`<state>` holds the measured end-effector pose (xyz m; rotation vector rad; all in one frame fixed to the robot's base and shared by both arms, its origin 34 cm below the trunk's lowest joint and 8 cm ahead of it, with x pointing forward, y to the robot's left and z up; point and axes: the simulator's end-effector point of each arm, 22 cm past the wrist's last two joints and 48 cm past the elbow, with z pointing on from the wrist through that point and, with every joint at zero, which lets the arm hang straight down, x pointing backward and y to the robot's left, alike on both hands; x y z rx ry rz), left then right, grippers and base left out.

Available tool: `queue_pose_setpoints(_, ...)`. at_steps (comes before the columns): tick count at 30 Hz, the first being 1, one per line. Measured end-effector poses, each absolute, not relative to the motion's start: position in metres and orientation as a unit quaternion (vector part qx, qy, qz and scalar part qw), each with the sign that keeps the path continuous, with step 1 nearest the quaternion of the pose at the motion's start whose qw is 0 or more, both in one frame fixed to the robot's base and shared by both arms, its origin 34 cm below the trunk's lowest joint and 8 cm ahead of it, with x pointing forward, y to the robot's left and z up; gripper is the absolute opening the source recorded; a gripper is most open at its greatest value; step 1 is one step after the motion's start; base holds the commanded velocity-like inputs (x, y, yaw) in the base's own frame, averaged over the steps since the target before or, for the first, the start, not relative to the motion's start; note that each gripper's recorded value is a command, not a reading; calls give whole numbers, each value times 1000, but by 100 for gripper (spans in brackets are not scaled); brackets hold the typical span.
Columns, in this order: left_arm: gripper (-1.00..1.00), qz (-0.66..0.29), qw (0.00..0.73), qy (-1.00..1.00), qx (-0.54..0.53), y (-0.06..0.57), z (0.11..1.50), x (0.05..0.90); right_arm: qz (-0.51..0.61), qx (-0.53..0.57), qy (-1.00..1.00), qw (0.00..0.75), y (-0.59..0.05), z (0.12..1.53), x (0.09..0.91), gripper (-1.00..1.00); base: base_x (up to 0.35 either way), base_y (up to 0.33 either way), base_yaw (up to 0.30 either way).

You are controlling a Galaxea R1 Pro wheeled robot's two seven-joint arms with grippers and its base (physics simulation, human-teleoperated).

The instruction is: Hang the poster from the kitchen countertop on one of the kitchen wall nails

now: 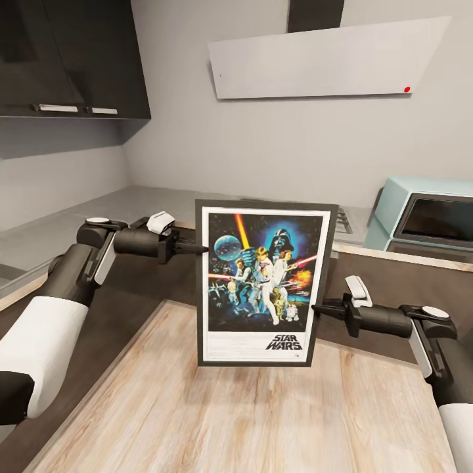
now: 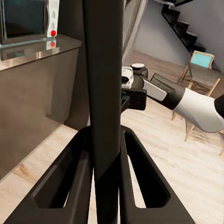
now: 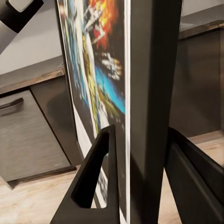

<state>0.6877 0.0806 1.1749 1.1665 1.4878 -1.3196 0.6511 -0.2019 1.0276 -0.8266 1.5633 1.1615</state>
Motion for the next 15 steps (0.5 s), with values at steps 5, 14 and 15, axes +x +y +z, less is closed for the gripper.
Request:
queue_pose_setpoints(5,-100,-525,406,588,463,83,1175,687,479,-340,643,491,-202,1028,651,-100,0,0,0)
queue_pose_setpoints(14,100,-501,407,615,453,104,1167,697,483,-343,639,491,-201,1030,649,-100,0,0,0)
queue_pose_setpoints(15,100,-501,407,615,453,104,1167,697,483,-342,639,491,-201,1030,649,-100,0,0,0)
